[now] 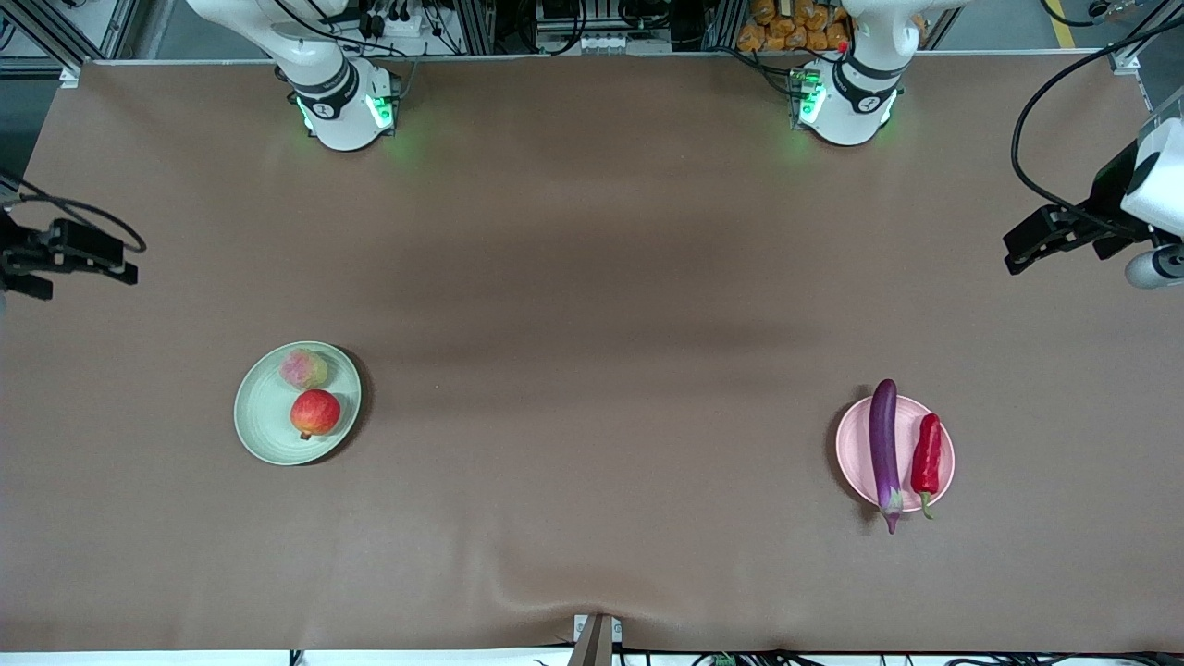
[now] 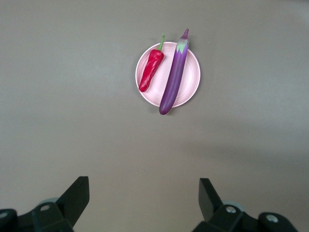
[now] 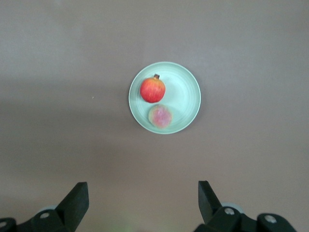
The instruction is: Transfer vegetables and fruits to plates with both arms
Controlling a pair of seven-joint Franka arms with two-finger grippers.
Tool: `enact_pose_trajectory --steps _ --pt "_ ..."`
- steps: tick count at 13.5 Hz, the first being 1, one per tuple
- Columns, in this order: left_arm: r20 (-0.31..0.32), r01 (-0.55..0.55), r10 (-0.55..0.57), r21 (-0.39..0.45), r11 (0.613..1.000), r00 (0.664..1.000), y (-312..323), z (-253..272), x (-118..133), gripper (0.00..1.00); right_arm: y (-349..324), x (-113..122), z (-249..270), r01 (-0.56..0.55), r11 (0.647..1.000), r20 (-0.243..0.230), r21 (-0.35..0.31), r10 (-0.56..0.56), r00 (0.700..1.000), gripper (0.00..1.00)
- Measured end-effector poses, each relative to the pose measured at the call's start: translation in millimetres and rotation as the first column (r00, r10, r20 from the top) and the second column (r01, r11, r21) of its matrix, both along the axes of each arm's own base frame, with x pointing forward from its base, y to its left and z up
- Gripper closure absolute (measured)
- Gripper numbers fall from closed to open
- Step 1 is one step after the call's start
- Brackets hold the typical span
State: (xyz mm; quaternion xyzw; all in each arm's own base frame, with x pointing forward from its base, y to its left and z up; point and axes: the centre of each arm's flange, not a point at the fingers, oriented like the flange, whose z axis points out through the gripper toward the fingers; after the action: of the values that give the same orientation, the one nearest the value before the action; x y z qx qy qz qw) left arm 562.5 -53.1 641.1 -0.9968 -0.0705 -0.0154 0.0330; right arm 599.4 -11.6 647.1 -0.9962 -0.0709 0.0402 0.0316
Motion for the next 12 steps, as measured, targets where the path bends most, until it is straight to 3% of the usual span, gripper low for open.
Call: enact_pose_trajectory --steps 3,5,9,12 --pt "-0.034 -0.008 0.007 -0.049 0.999 0.999 11.8 -7.8 -23.4 0.0 -8.5 -26.5 -13.0 0.02 1.0 0.036 0.004 -0.02 0.999 0.0" --pt "-0.038 -0.002 0.0 -0.049 0.999 0.999 8.0 -7.2 -38.4 0.0 -7.9 -41.4 -27.8 0.019 1.0 0.028 0.01 -0.019 0.999 0.0" --pt "-0.045 0.011 -0.013 -0.044 0.999 0.999 1.4 -3.7 -57.1 0.0 -12.1 -47.7 -38.1 0.023 1.0 0.02 -0.006 -0.023 1.0 0.0" --pt "-0.046 0.01 -0.012 -0.043 0.999 0.999 1.9 0.4 -60.7 0.0 -14.8 -45.8 -24.0 0.022 0.999 0.057 -0.039 -0.02 0.998 0.0"
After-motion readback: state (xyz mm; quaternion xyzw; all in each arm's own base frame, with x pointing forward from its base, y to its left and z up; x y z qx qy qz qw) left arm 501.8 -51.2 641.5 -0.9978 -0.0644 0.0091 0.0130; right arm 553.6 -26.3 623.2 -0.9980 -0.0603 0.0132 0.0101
